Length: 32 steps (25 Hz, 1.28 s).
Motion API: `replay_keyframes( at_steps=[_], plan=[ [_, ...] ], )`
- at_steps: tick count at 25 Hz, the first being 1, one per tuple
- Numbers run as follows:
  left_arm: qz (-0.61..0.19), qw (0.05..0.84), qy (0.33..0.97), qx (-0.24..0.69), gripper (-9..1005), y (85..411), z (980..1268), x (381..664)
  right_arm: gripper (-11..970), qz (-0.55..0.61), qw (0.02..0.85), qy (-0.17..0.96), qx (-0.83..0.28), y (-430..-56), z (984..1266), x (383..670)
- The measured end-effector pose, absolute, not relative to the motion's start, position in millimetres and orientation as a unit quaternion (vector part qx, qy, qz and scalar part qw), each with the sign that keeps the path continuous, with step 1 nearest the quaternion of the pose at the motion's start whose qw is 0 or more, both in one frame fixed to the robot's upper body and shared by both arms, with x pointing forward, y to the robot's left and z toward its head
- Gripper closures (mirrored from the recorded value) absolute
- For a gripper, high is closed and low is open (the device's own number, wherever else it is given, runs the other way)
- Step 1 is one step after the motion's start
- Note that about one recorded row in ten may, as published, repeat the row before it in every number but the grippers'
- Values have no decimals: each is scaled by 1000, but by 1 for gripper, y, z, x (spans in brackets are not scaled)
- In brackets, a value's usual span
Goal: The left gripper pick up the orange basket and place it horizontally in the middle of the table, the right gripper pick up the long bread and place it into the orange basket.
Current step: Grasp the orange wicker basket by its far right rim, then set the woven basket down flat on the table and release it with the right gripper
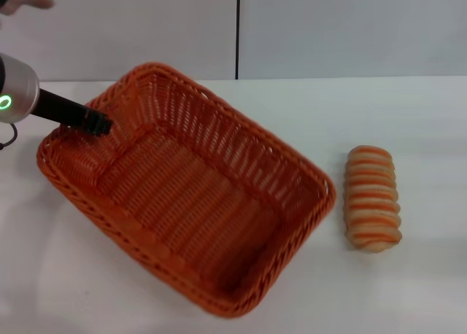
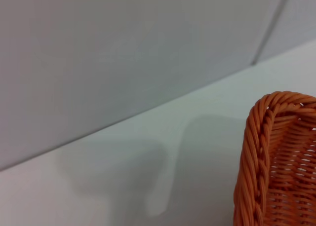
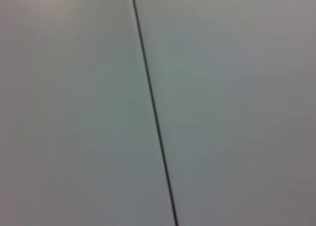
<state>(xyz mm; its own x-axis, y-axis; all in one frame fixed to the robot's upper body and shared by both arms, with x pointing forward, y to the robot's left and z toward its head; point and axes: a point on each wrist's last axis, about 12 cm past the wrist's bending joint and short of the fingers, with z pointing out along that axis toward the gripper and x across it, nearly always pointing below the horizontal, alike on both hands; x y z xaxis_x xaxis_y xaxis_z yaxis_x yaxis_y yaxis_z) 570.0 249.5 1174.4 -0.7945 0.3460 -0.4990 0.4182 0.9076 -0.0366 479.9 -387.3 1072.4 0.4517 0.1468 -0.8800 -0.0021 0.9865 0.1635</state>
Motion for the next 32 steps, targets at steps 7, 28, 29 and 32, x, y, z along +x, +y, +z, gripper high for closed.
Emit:
replay_keyframes(
  at_steps=[7,28,29,32],
  plan=[
    [-87,258,952,137,784,261,1175,570,437,31,856,513,47,-399,1090,496],
    [-210,232,949,26,832,298,1144,504,438,60,847,529,-2,-393,1115,552],
    [-210,232,949,26,834,298,1144,504,438,60,847,529,-2,-393,1115,552],
    [-216,236,947,17,837,301,1142,499,438,63,847,528,-3,-391,1115,552]
  ],
)
